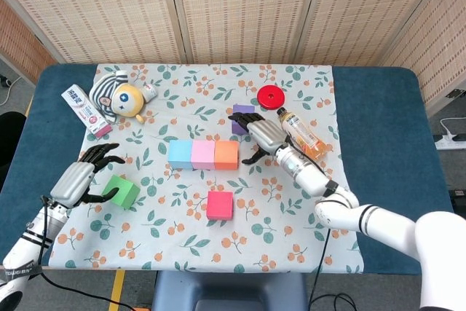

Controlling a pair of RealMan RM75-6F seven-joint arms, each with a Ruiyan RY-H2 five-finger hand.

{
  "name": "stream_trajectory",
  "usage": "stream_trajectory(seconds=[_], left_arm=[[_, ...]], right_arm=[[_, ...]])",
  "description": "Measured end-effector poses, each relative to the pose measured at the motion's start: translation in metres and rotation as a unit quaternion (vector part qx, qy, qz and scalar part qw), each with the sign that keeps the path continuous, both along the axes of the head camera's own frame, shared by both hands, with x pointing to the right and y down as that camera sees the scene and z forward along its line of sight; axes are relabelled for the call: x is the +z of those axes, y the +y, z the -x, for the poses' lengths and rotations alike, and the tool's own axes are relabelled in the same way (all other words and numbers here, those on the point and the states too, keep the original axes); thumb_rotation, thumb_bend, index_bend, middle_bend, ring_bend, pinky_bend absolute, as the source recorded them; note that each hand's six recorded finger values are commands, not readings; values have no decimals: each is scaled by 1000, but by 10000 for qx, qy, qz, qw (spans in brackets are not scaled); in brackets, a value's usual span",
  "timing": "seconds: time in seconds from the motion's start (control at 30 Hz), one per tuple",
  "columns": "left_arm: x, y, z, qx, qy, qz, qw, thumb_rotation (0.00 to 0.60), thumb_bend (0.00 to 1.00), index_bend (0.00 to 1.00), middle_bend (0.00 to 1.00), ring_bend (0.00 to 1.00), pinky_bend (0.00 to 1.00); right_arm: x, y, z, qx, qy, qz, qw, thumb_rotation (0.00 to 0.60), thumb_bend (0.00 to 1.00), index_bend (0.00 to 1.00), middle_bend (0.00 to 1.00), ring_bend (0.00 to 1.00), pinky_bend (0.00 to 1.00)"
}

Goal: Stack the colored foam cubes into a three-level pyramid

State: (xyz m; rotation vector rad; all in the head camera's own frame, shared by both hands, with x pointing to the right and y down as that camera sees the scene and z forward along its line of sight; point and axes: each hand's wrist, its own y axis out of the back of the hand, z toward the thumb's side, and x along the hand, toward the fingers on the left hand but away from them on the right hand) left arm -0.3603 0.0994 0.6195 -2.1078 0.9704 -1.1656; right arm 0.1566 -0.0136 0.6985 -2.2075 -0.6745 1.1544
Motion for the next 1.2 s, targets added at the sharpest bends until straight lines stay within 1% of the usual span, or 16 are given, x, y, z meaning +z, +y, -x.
stream_trajectory(seconds=[0.07, 0.2, 0.33, 0.6, 0.83, 1.03, 1.2], left_arm=[[1, 0, -1, -2, -2, 16, 10000, 600, 318, 275, 47, 0, 43], [2, -1, -1, -9, -19, 35, 10000, 600, 318, 277, 47, 0, 43], [2, -2, 1, -29, -43, 36, 10000, 600, 318, 277, 47, 0, 43], [2, -2, 2, -58, -36, 40, 10000, 600, 318, 278, 47, 0, 43], [3, -2, 6, -83, -64, 38, 9999, 600, 318, 277, 46, 0, 43], [4, 0, 9, -113, -68, 58, 9999, 600, 319, 281, 46, 0, 43], [5, 0, 12, -127, -115, 79, 9998, 600, 318, 283, 47, 0, 43]], right_arm=[[1, -3, -5, -37, 140, -103, 9998, 600, 43, 0, 0, 0, 0], [17, -6, -11, -75, 497, -249, 9984, 600, 26, 0, 0, 0, 0], [35, -5, -7, -70, 664, -332, 9972, 600, 19, 0, 0, 0, 0], [55, -3, 17, -92, 640, -421, 9970, 600, 18, 0, 0, 0, 0], [59, -2, 38, -150, 494, -436, 9977, 600, 19, 0, 0, 0, 0], [62, -2, 40, -182, 508, -412, 9977, 600, 18, 0, 0, 0, 0], [58, -5, 29, -206, 595, -466, 9969, 600, 19, 0, 0, 0, 0]])
